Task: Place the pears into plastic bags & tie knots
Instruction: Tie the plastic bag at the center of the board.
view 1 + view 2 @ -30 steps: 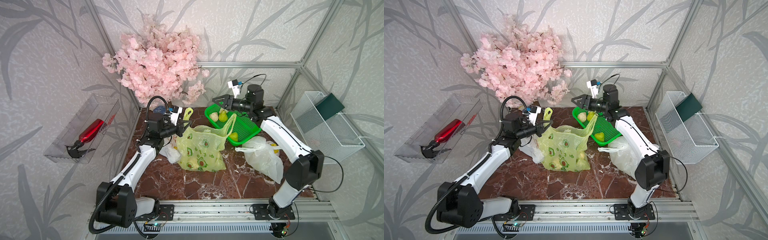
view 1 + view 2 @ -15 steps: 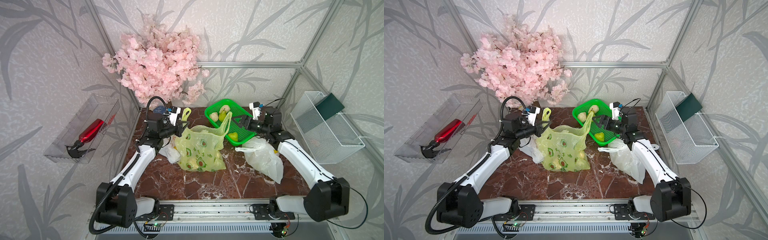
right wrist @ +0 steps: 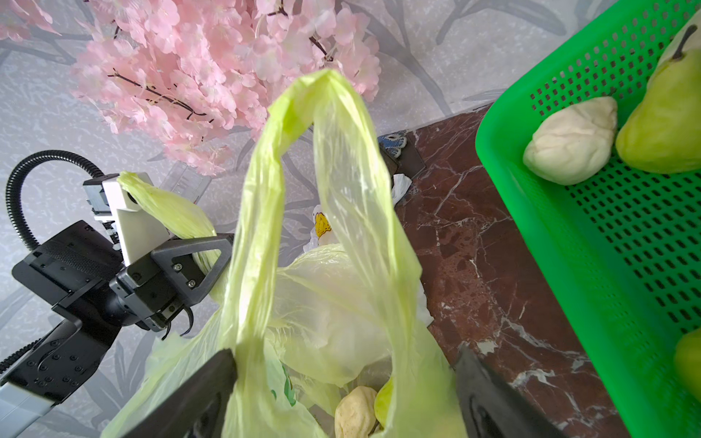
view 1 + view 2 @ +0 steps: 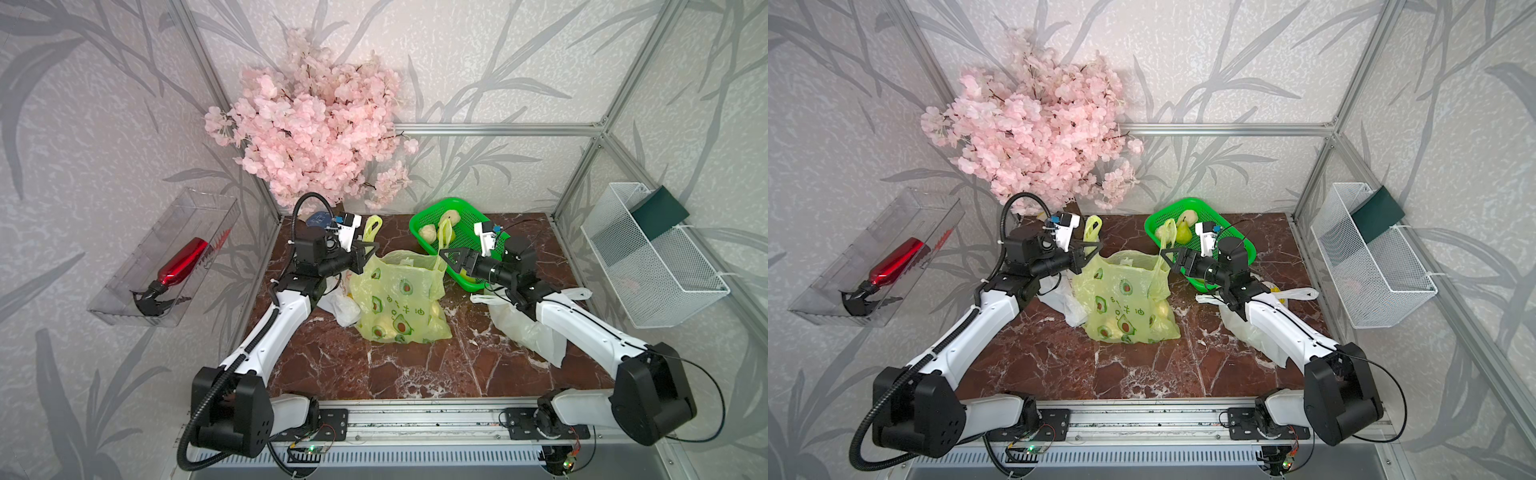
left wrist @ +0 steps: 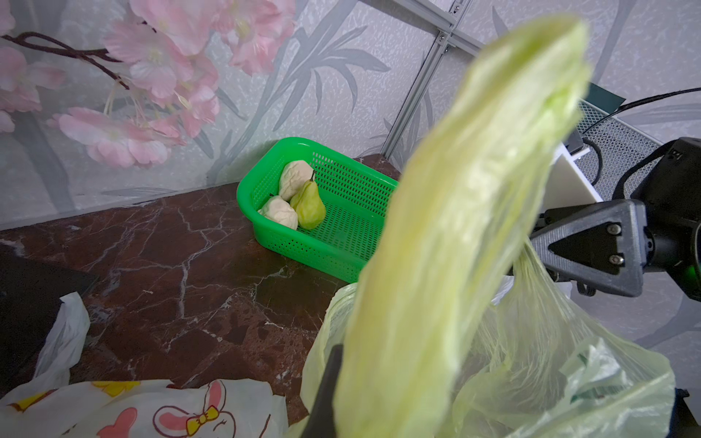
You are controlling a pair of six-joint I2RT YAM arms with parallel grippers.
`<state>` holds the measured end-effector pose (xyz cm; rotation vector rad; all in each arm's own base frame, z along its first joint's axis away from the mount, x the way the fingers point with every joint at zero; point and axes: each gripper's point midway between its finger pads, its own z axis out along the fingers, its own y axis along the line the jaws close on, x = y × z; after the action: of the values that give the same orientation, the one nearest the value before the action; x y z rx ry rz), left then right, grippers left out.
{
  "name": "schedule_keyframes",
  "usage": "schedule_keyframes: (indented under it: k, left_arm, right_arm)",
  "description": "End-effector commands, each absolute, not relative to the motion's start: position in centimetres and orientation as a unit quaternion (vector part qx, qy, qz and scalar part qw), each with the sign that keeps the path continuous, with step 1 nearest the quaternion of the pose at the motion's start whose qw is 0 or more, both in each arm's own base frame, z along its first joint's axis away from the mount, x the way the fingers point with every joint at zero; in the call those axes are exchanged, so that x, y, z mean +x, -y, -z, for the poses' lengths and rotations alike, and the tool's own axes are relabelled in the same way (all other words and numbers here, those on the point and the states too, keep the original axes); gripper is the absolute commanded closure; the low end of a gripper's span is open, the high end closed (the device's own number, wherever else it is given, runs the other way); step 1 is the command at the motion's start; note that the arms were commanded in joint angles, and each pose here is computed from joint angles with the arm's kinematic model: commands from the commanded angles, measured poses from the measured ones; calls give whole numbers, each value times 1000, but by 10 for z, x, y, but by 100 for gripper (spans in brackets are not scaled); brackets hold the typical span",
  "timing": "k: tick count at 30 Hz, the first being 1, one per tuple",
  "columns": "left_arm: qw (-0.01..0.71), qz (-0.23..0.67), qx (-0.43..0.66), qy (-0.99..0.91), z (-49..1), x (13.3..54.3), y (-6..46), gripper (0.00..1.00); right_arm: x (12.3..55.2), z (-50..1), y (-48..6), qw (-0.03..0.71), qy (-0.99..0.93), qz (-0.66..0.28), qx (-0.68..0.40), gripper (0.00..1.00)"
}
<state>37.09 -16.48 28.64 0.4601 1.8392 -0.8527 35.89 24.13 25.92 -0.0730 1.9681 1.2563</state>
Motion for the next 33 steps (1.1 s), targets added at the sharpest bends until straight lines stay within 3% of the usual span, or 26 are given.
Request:
schedule_keyframes:
  k: [1,18,25,33]
  left_arm:
    - [531,356,193,-745,-315,369,163,100]
    - [530,341,185,-754,-312,369,158,100]
    - [531,339,175,-757,-313,371,156,100]
    - [526,345,129,-767,-311,380,141,100]
  right_arm:
    - [370,-281,-247,431,-745,-509,-32,8]
    - [349,-309,-283,419,-717,-551,-89,9]
    - [352,-288,-280,437,-741,-496,-116,18]
    - [372,-273,-270,461,-722,-503,-114,16]
